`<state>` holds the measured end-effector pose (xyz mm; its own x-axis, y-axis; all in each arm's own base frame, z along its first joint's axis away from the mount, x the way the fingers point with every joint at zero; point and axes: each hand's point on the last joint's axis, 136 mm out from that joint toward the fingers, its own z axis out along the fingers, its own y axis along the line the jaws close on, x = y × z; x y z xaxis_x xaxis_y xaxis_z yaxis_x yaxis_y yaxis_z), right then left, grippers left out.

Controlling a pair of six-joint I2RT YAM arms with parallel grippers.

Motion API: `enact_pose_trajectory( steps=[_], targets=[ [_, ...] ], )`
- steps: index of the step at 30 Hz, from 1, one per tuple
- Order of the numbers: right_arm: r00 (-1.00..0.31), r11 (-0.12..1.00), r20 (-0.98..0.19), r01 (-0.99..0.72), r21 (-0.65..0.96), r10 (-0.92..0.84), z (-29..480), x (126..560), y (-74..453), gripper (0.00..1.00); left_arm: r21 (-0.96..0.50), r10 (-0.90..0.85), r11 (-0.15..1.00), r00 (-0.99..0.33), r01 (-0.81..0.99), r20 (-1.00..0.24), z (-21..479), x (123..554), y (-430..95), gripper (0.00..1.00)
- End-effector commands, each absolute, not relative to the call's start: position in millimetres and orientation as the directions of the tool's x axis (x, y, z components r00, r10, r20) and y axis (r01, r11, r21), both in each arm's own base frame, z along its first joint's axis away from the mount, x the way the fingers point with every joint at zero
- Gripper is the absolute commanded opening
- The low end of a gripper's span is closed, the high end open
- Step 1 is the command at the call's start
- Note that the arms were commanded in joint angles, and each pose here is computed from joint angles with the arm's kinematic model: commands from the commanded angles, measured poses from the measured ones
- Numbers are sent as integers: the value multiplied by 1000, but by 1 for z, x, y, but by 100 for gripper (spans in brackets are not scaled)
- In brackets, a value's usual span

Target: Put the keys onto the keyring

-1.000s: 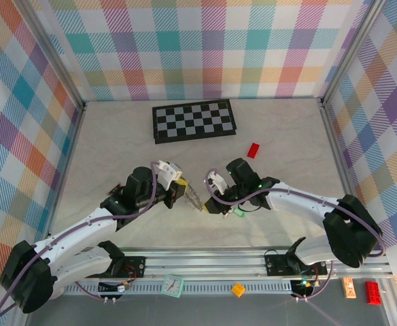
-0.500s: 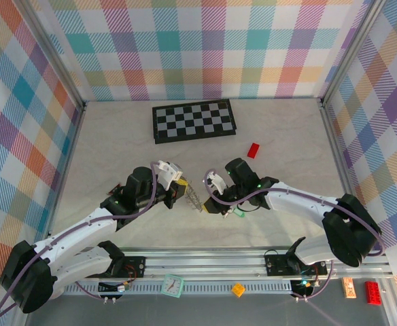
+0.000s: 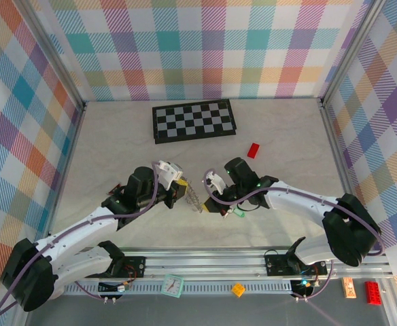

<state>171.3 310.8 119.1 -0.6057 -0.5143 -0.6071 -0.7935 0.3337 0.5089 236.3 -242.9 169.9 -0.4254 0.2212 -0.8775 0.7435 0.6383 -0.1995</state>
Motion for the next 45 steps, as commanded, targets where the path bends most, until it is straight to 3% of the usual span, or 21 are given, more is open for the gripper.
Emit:
enact_pose_trajectory(
  steps=[1,5,14,26,28,32,36,40,45],
  targets=[
    [-544,339,-643,-839,426,-538,142,179,309,0,-194,171,650,-390,735,-905,190,245,-248,19],
    [-525,387,-612,-851,355,-592,149,184,300,0,-160,143,702,-358,694,-923,200,253,-237,32],
    [-464,432,-530,-881,194,-709,163,196,288,0,-35,119,769,-196,639,-973,235,249,-206,46],
    [-287,365,-511,-929,-56,-810,174,213,290,0,212,381,633,-61,744,-923,232,261,-234,44],
    [-274,372,-492,-921,-112,-826,176,219,286,0,228,402,656,-78,720,-912,228,274,-234,43],
    [-337,485,-483,-845,-223,-808,189,243,272,0,182,334,746,-124,641,-934,231,300,-228,41],
    [-388,547,-514,-812,-202,-765,199,244,269,0,68,253,738,-182,671,-950,221,308,-239,41],
    [-396,522,-541,-847,-95,-741,199,227,280,0,-23,208,688,-227,725,-952,206,309,-256,42],
    [-371,463,-493,-883,-75,-787,181,214,275,0,-38,176,678,-212,734,-961,213,316,-256,42]
  ],
)
